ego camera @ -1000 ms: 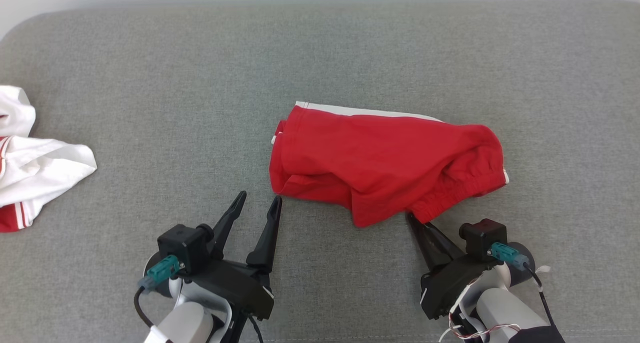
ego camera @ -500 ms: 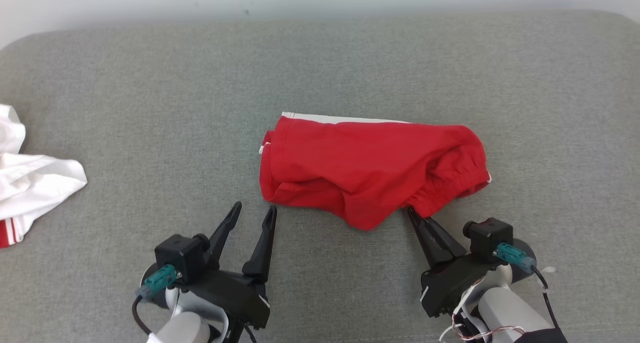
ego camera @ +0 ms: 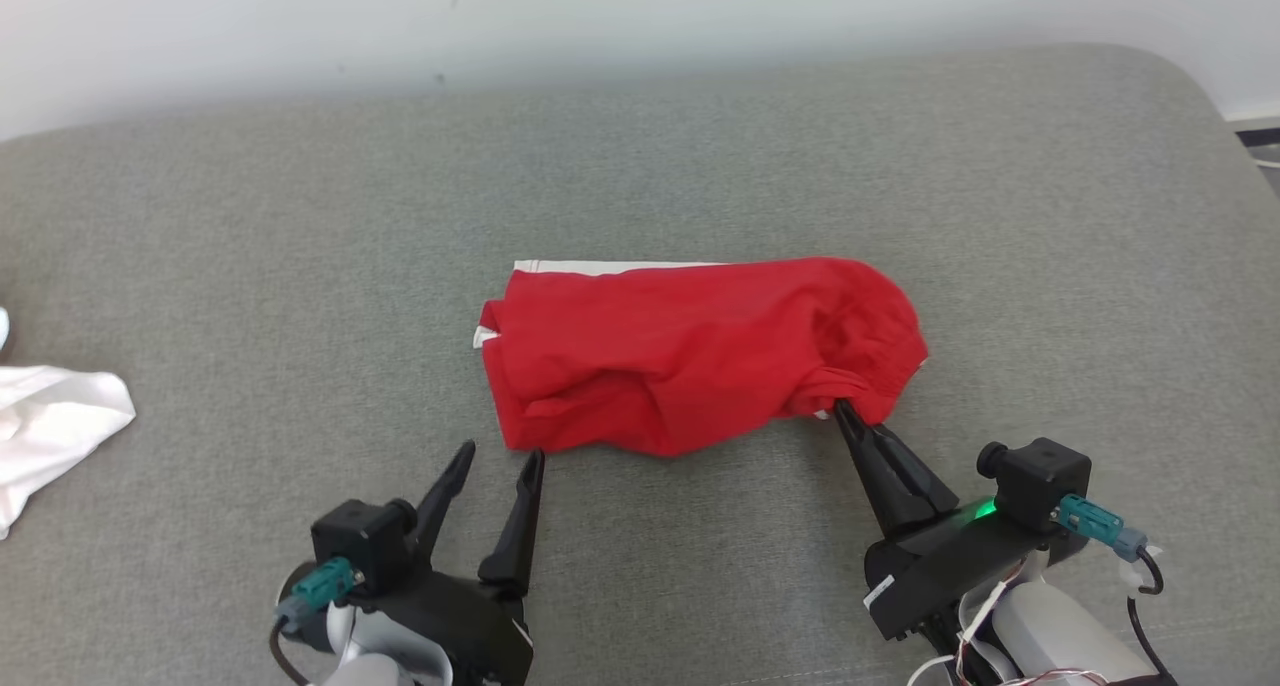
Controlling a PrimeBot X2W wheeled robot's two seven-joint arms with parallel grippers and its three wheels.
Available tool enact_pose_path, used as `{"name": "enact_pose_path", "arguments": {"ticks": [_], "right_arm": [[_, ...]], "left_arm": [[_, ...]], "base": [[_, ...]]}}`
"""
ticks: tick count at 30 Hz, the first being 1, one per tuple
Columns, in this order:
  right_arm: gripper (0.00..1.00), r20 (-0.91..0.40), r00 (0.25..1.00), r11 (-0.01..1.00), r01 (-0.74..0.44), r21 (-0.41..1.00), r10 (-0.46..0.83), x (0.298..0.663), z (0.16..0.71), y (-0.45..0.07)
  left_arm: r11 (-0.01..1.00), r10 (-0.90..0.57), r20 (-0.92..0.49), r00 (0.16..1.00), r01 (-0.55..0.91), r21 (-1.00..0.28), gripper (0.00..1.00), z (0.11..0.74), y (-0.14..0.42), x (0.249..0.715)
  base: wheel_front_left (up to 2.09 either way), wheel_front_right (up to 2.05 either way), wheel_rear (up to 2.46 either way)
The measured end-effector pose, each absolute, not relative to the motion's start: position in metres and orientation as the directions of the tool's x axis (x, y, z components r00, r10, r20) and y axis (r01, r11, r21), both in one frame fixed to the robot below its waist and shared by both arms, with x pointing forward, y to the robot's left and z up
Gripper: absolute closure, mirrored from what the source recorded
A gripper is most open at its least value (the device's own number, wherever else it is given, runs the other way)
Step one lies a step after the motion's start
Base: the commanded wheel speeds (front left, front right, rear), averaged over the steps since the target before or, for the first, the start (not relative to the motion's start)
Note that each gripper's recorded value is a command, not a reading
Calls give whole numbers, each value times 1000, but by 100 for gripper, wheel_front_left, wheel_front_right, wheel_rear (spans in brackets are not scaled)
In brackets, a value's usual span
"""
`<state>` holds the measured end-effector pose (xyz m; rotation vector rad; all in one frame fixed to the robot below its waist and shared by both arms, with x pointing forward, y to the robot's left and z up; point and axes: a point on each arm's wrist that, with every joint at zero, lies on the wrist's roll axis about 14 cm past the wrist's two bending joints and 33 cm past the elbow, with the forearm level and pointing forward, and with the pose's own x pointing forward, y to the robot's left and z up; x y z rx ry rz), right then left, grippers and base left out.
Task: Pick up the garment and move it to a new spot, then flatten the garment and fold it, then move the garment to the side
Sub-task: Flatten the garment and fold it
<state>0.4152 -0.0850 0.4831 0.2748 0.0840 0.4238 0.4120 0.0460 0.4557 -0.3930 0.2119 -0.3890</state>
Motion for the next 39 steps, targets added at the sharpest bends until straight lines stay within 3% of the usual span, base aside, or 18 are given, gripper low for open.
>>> {"name": "enact_pose_path", "arguments": {"ticks": [11, 15, 21, 32, 39], "right_arm": [[100, 141, 860, 758, -501, 417, 491, 391, 546, -79], [100, 194, 865, 716, -493, 493, 462, 387, 567, -93], [100, 199, 884, 683, -455, 571, 423, 387, 575, -115], [100, 130, 879, 695, -446, 563, 459, 385, 560, -113], [100, 104, 871, 685, -446, 576, 480, 386, 553, -107]], "left_arm": [[842, -464, -188, 866, 365, -397, 0, 439, 26, 402], [840, -471, -190, 861, 372, -396, 0, 438, 23, 402], [830, -493, -207, 845, 386, -402, 0, 434, 17, 399], [702, -680, -219, 700, 535, -471, 0, 431, -44, 360], [703, -693, -312, 650, 514, -491, 0, 409, -49, 352]], "base": [[0, 0, 0], [0, 0, 0], [0, 0, 0], [0, 0, 0], [0, 0, 0]]}}
